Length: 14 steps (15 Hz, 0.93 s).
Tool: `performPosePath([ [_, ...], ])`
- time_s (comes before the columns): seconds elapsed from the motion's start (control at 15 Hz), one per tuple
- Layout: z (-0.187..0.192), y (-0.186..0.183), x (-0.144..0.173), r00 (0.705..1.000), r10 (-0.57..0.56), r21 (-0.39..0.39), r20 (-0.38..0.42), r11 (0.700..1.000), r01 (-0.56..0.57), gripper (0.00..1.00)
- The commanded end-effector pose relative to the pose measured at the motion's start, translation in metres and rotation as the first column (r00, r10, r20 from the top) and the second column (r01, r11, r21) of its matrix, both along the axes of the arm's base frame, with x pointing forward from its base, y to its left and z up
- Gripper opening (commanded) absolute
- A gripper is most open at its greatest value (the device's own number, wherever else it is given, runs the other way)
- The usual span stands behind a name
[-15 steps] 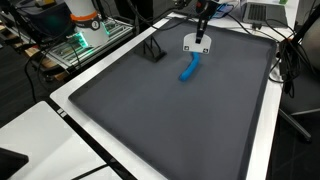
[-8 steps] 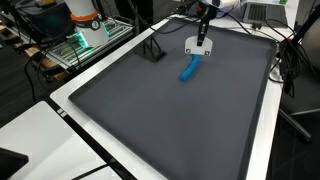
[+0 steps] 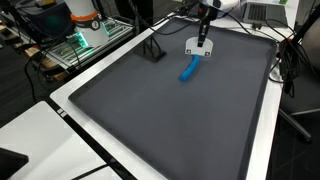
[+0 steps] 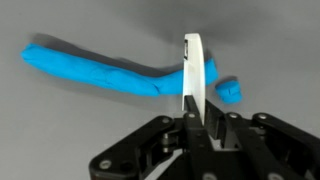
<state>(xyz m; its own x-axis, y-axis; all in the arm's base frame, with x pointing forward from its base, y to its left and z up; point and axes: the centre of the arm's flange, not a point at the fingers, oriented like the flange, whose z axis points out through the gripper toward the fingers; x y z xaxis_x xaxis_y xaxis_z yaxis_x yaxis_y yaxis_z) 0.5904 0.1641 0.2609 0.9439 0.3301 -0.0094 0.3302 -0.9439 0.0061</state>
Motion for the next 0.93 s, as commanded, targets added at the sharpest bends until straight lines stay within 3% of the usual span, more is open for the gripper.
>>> performPosePath([
  [0.0, -0.015, 0.002, 0.001, 1.000, 0.014, -0.004, -0.020, 1.000, -0.014, 0.02],
  [0.87, -0.035, 0.000, -0.007, 0.998, 0.008, -0.002, -0.065, 1.000, -0.008, 0.02],
])
